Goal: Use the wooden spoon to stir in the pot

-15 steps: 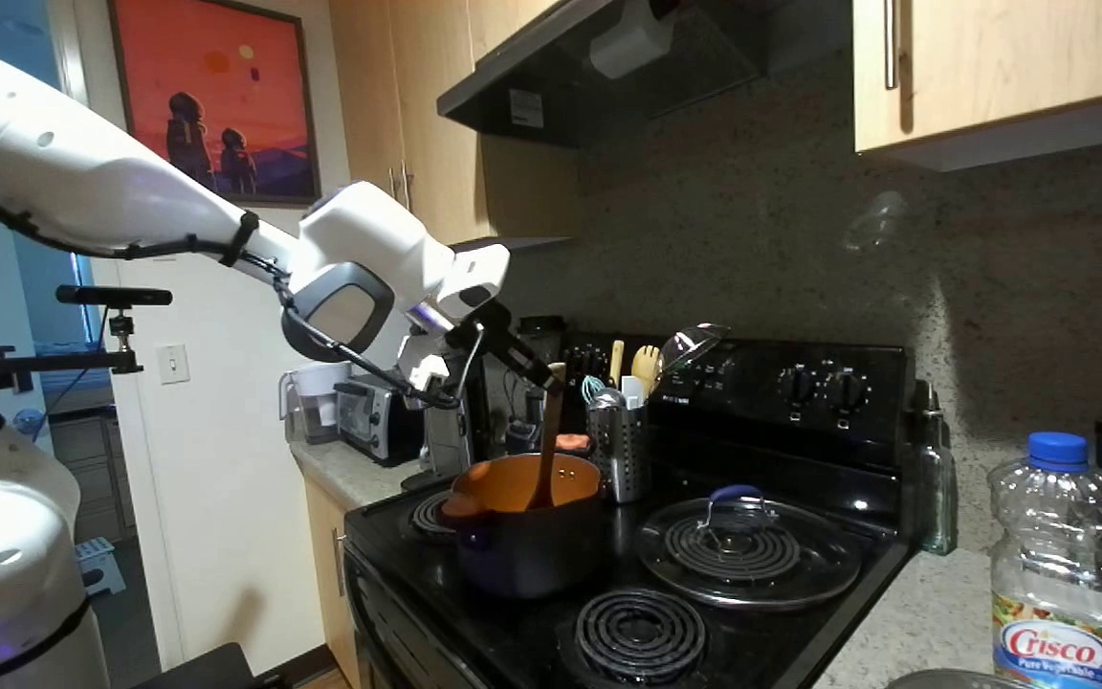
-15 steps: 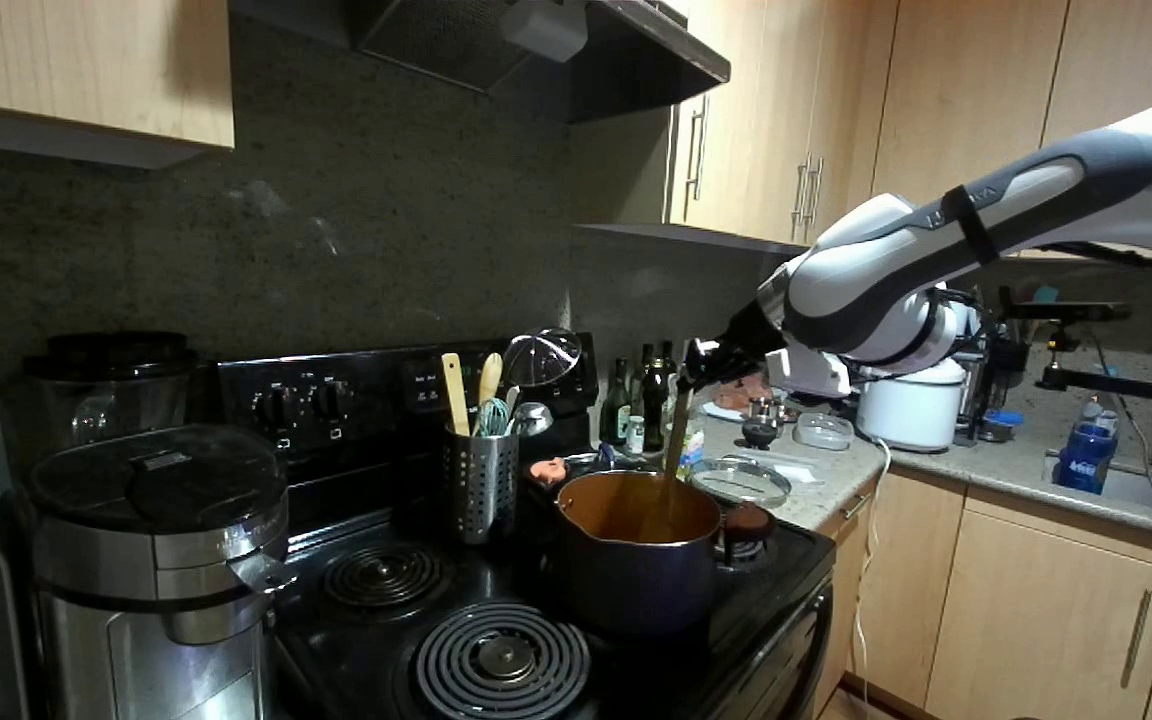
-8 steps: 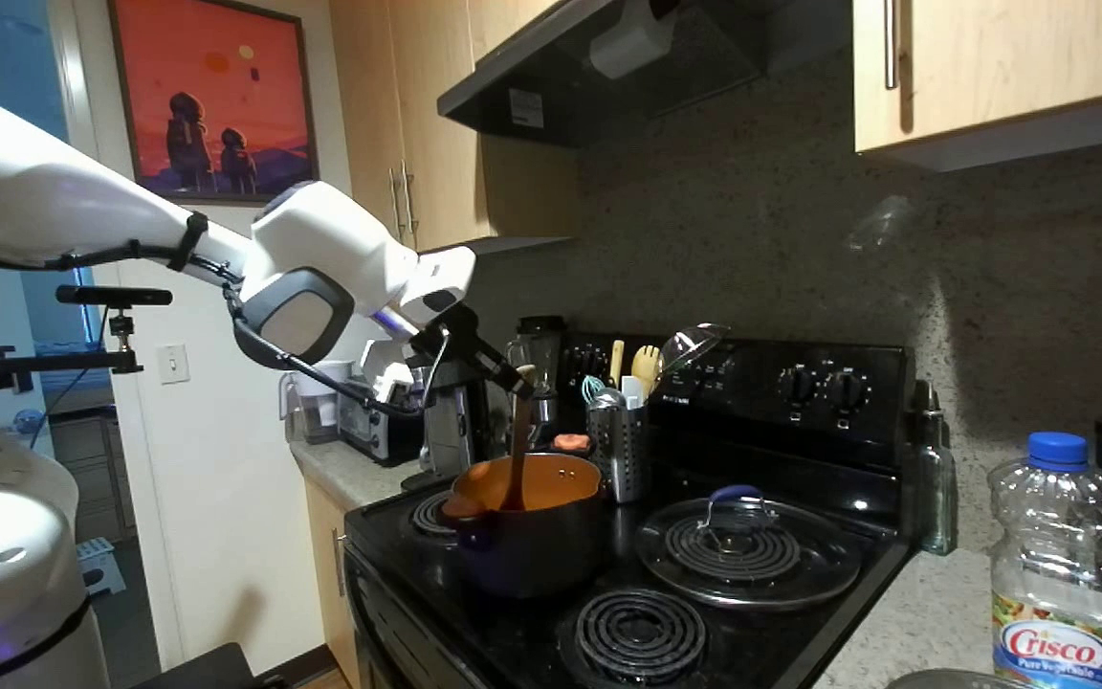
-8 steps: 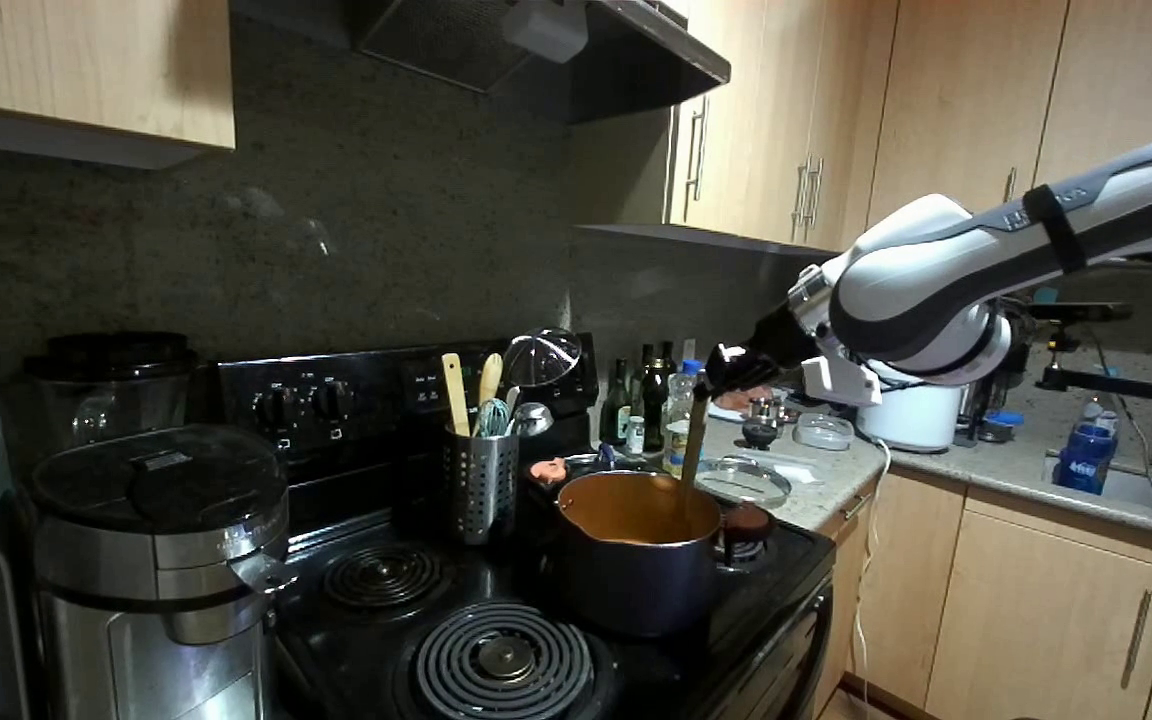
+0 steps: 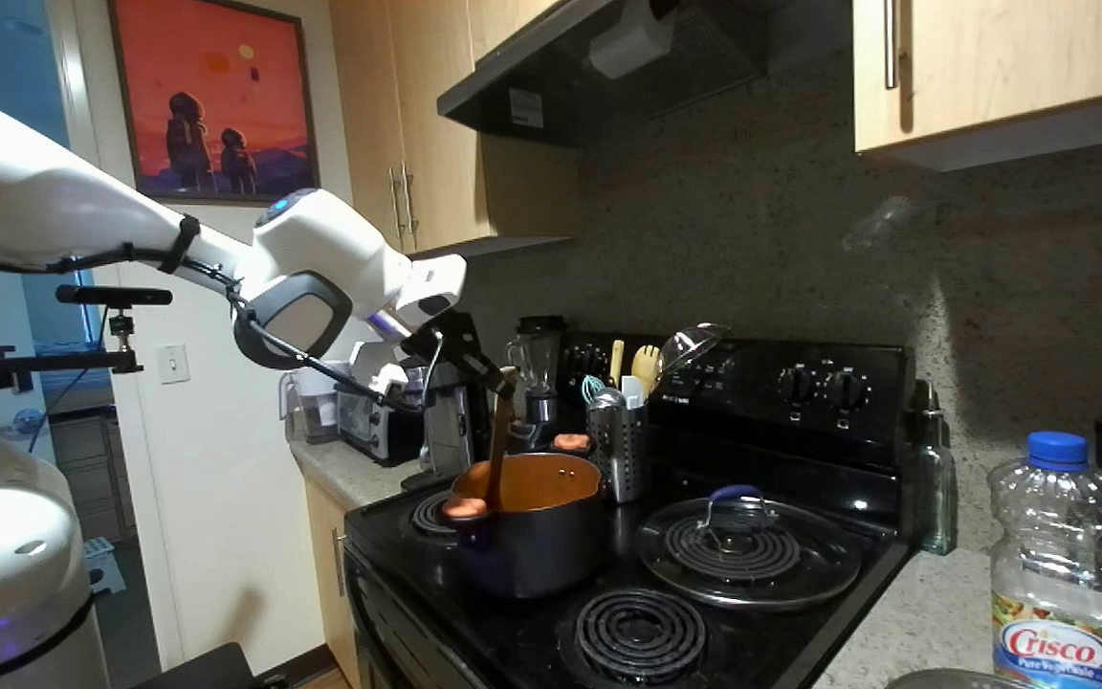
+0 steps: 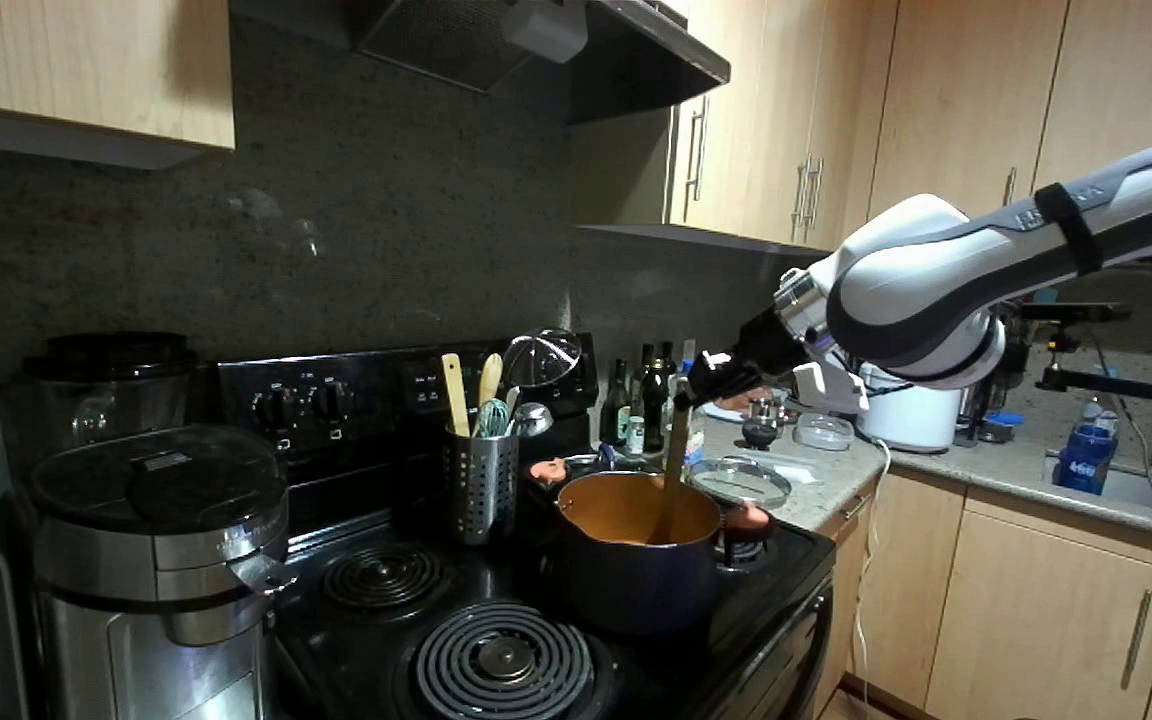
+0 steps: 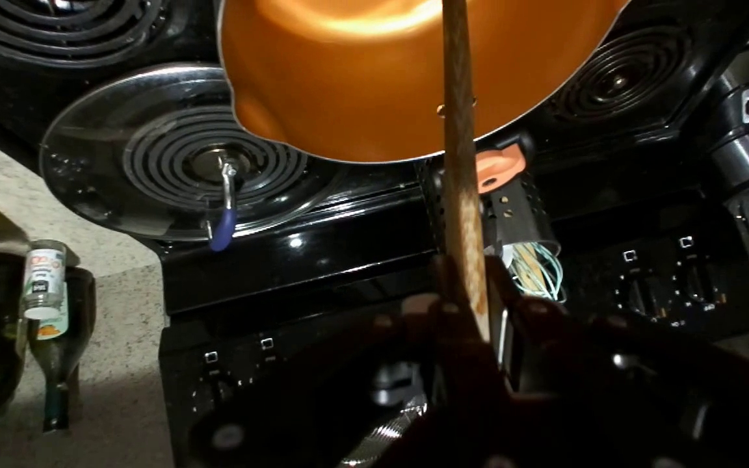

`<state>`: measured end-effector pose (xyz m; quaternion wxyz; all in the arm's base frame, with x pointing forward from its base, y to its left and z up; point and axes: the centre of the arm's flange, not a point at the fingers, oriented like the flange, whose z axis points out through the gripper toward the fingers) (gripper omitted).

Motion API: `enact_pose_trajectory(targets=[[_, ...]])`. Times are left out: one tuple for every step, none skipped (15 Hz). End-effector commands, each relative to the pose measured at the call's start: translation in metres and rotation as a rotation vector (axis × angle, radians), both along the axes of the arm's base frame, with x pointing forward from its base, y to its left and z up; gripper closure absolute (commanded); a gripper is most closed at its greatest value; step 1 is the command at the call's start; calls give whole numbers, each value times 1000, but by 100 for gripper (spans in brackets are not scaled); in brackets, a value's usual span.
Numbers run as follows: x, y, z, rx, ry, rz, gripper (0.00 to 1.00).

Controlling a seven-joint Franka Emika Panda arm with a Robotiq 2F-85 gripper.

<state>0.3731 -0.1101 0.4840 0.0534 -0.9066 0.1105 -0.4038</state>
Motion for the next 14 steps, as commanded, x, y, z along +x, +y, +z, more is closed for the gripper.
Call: enact_pose_trajectory(targets=[[8,13,3,2,-6,28,94],[11,16,4,2,-6,32,94],[13,18,5,2,-7,37,94],[16,20,5,6,-7,40,94],[19,22,6,14,-15,41,94],[23,24,6,17,-22,45,94],[26,26,6,18,-28,49,94],[30,28,6,20,-36,49,94],[35,31,6,20,-48,46,94],[40,33,7,18,-56,44,94],[46,35,7,12,-67,40,94],[50,36,8,7,-76,36,94],[56,36,9,-1,-84,30,94],[62,35,9,-9,-93,24,94]])
